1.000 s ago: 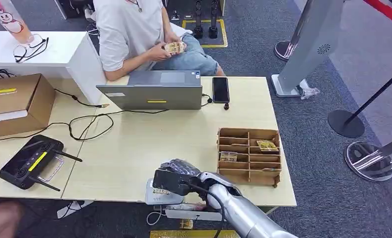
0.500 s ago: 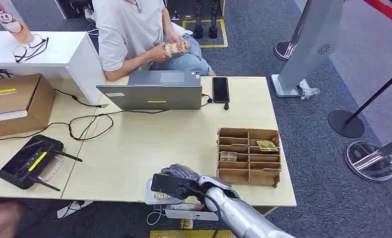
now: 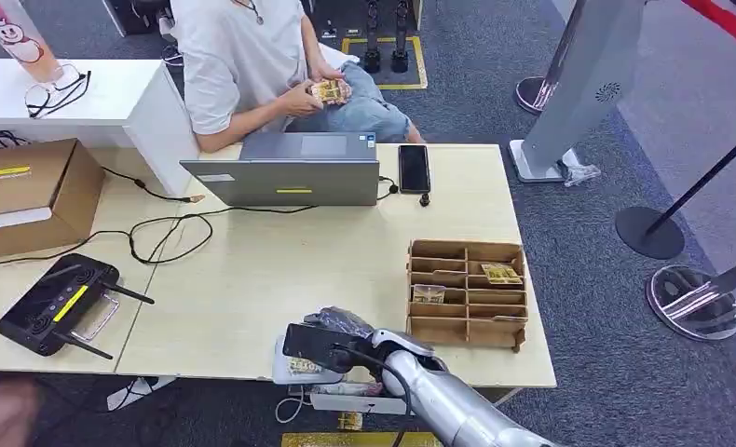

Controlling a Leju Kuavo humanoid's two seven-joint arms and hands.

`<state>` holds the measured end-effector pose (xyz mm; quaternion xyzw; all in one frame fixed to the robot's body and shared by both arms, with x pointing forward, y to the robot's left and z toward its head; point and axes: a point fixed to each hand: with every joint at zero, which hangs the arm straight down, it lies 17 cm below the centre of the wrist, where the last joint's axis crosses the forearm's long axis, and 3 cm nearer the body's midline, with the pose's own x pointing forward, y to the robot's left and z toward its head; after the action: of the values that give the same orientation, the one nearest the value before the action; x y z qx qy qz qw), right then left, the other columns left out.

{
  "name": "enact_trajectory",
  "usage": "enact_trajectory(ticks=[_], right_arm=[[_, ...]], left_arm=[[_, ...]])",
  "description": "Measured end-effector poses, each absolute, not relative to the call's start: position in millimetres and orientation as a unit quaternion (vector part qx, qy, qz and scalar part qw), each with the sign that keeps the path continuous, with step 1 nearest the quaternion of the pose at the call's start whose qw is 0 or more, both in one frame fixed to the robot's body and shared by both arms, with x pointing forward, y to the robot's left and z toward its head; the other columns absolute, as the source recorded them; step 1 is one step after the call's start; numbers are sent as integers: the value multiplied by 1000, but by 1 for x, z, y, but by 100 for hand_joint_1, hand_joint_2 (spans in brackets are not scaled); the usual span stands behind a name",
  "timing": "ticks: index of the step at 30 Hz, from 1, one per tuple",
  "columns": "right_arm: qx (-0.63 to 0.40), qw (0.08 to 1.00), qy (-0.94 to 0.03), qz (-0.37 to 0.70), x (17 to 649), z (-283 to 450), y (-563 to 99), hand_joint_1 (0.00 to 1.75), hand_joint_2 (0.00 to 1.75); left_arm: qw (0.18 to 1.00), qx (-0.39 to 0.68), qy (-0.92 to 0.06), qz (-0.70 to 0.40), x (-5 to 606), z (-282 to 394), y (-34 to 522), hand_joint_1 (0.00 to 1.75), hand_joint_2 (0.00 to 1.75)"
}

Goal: Pass the card to the sensor for recognition and then transmit it.

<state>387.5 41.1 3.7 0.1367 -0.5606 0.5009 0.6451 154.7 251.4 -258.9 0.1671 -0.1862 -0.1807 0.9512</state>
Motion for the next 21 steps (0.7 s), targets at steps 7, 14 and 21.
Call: enact_trajectory(ticks=[7, 14, 21], right_arm=[[124, 662, -560, 483, 397, 0, 39, 175, 175], [112, 678, -562, 460, 407, -3, 33, 175, 175], [99, 691, -566, 439, 415, -5, 27, 175, 175]], left_arm=[[951, 167, -188, -183, 156, -258, 251, 0, 0], [950, 167, -190, -185, 159, -258, 250, 0, 0], [950, 165, -188, -186, 159, -258, 250, 0, 0]])
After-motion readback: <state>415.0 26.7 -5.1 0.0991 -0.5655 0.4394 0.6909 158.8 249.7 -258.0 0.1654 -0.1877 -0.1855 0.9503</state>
